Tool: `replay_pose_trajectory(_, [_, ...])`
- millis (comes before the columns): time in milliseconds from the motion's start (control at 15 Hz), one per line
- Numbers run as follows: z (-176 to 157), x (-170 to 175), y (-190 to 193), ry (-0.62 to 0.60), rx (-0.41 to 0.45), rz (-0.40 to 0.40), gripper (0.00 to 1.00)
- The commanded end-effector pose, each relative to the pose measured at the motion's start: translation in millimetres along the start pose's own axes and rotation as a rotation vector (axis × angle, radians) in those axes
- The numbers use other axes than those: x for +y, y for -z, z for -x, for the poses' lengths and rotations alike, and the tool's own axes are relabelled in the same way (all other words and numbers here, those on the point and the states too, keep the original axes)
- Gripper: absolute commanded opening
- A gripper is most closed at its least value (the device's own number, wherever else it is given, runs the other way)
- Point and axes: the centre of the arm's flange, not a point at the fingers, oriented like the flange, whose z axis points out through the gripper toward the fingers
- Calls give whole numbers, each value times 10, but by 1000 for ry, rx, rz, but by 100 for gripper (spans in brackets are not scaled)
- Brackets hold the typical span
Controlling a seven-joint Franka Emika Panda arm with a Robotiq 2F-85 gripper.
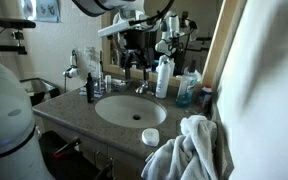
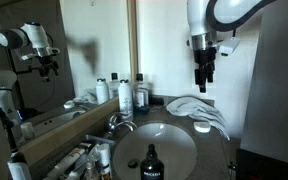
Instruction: Hang the towel on the wall
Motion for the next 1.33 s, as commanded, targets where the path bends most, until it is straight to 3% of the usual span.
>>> replay_pose_trajectory(0, [0, 0, 0, 0, 0, 0, 100])
replay_pose_trajectory(267, [-220, 219, -228, -59, 23, -4, 100])
replay_pose_trajectory(533, [-593, 795, -572, -165, 134, -65, 100])
replay_pose_trajectory(800, [-825, 1230, -1009, -249, 198, -76, 100])
replay_pose_trajectory(1267, [-1169, 1532, -1857, -327, 301, -46, 100])
